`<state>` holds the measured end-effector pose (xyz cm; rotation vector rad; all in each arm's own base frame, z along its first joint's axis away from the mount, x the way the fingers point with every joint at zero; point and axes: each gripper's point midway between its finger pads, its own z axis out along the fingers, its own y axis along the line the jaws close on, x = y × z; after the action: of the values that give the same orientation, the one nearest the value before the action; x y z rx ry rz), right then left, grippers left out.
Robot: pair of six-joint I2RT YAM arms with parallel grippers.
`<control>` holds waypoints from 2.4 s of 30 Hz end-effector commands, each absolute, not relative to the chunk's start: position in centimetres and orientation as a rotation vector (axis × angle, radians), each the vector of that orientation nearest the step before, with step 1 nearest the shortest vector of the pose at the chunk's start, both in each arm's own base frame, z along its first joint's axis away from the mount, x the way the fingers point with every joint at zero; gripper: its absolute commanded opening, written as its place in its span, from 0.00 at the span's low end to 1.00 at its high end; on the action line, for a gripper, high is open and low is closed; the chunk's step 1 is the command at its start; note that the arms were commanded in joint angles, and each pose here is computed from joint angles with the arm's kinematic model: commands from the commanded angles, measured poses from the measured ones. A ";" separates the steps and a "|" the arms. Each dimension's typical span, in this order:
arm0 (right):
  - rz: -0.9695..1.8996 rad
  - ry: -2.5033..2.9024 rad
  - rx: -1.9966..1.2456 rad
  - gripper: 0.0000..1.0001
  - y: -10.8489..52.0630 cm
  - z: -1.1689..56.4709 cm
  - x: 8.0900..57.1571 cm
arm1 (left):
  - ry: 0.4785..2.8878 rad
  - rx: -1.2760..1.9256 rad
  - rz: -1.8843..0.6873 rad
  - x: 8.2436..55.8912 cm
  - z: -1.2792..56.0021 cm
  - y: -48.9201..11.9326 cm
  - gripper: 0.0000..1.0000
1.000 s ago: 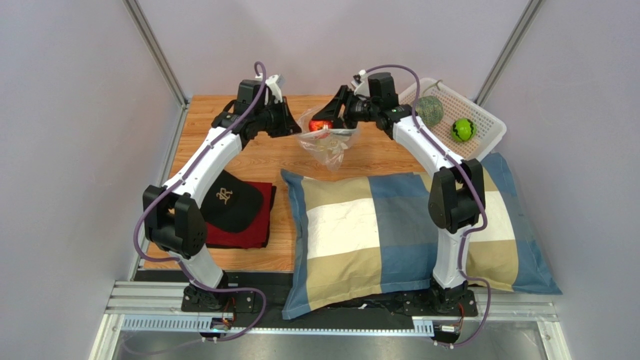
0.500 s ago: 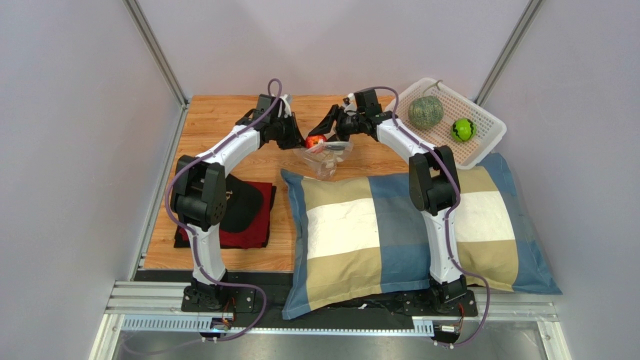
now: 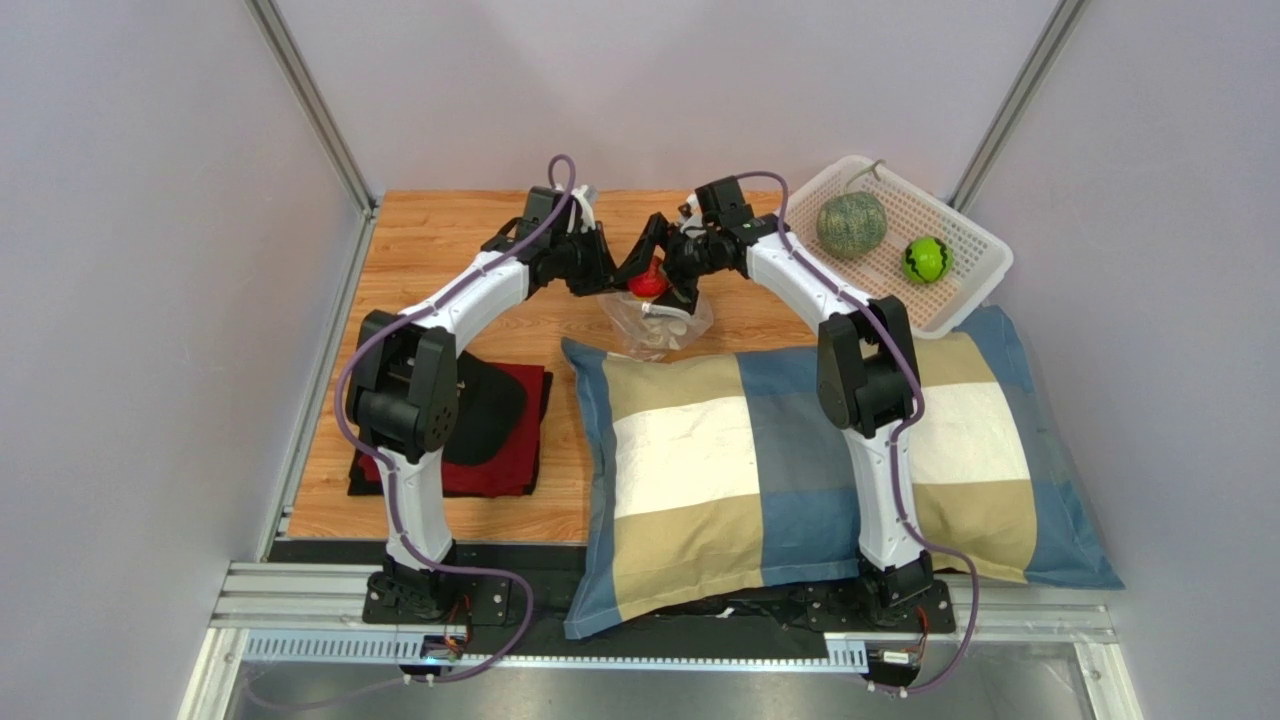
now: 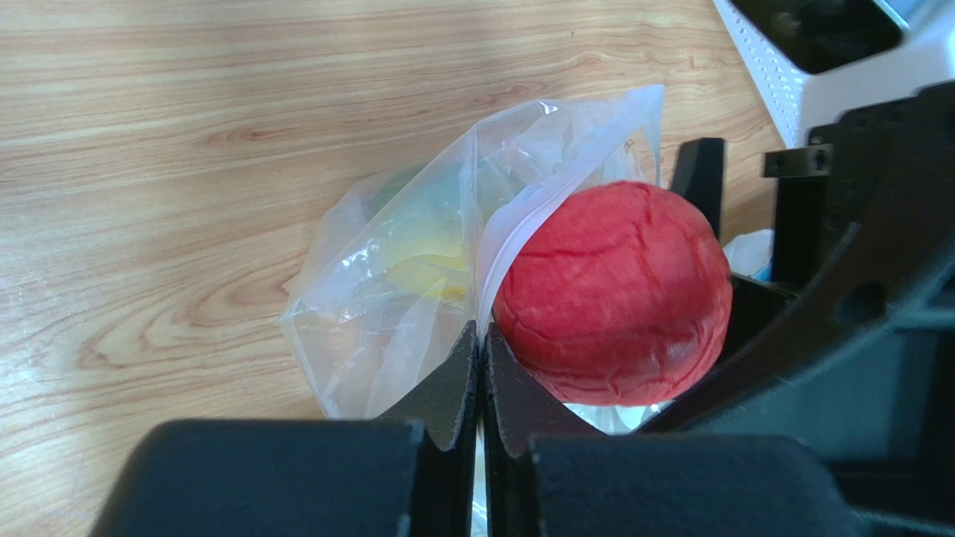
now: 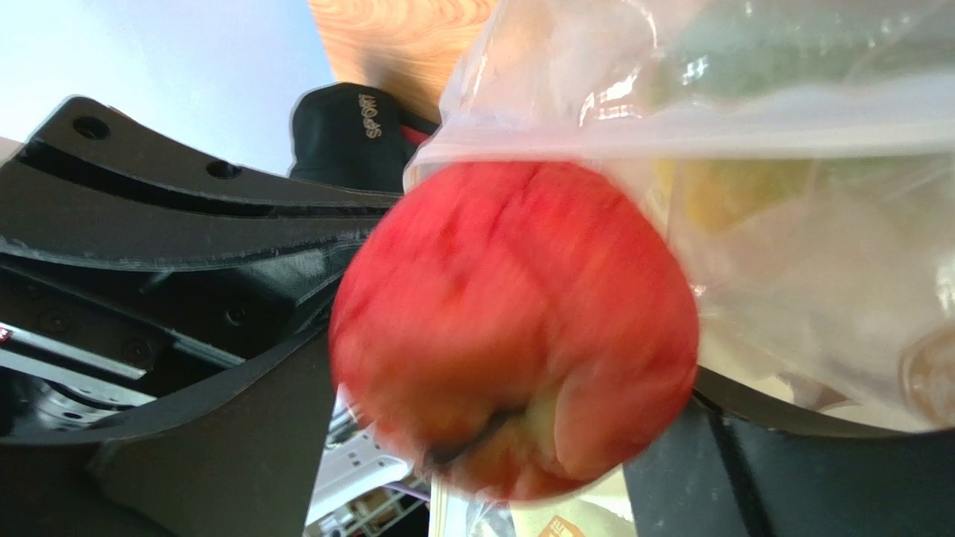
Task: Open the zip-top bag and remove the fake food
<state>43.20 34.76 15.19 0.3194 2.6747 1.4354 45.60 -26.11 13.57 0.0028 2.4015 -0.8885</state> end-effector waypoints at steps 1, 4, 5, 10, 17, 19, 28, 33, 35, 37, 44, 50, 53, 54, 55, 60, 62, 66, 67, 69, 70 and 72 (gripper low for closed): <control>1.275 2.634 0.135 0.89 33.5 18.4 44.1 | 2.322 0.029 -0.870 45.9 17.2 -26.0 0.00; 1.119 2.633 0.089 0.90 32.1 17.8 44.4 | 2.332 0.033 -0.881 45.6 16.8 -26.1 0.00; 1.085 2.607 0.074 0.91 31.9 17.9 44.7 | 2.336 0.030 -0.888 45.7 16.4 -26.3 0.00; 1.038 2.573 -0.012 0.89 32.4 15.8 46.7 | 2.341 0.048 -0.905 45.5 16.2 -26.8 0.00; 1.010 2.495 -0.081 0.83 33.0 15.6 48.2 | 2.353 0.060 -0.899 44.8 16.1 -26.8 0.00; 1.009 2.493 -0.082 0.70 33.1 16.0 48.2 | 2.356 0.053 -0.890 44.7 16.0 -26.6 0.00; 1.256 2.344 -0.031 0.13 33.1 26.6 45.1 | 2.336 0.054 -0.821 44.7 17.6 -25.5 0.00; 1.240 2.241 0.029 0.17 31.2 30.9 45.9 | 2.298 0.076 -0.792 44.5 19.6 -25.0 0.00; 1.183 2.226 0.115 0.17 29.1 31.0 47.2 | 2.292 0.088 -0.775 44.3 20.5 -24.7 0.00; 1.069 2.217 0.218 0.17 25.0 30.2 49.7 | 2.275 0.093 -0.756 44.3 21.5 -24.4 0.00; 0.725 2.222 0.470 0.18 11.0 24.7 55.1 | 2.191 0.151 -0.761 44.3 25.2 -24.2 0.00; 0.439 2.298 0.621 0.22 2.3 19.4 56.3 | 2.141 0.152 -0.798 44.9 27.7 -24.1 0.00; 0.308 2.358 0.659 0.32 0.0 17.7 55.5 | 2.124 0.153 -0.792 45.1 28.8 -23.8 0.00; 0.258 2.362 0.672 0.37 -0.8 17.4 55.3 | 2.115 0.157 -0.794 45.2 29.3 -23.8 0.00; 0.232 2.379 0.672 0.40 -1.1 16.9 54.9 | 2.109 0.159 -0.793 45.2 29.5 -23.8 0.00; 0.078 2.402 0.676 0.83 -3.1 16.2 53.9 | 2.108 0.159 -0.818 45.2 29.6 -24.2 0.00; 0.034 2.418 0.669 0.91 -3.5 16.1 53.4 | 2.120 0.161 -0.840 45.2 29.2 -24.5 0.00; -0.058 2.404 0.662 0.99 -4.7 17.0 52.8 | 2.126 0.151 -0.865 45.3 28.9 -24.8 0.00; -0.059 2.408 0.659 0.99 -4.7 17.2 52.7 | 2.126 0.148 -0.864 45.4 28.8 -24.9 0.00; -0.052 2.402 0.634 0.99 -3.8 19.0 52.3 | 2.121 0.152 -0.865 45.5 29.0 -24.9 0.00; -0.023 2.400 0.619 0.95 -2.9 19.7 52.1 | 2.126 0.151 -0.865 45.6 28.8 -24.9 0.00; 0.114 2.386 0.563 0.89 0.7 21.5 52.3 | 2.136 0.146 -0.872 45.6 28.4 -25.0 0.00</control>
<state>52.08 -3.40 14.28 0.6831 2.4951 -0.0081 45.18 -24.45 26.29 0.1341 2.1939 -0.8278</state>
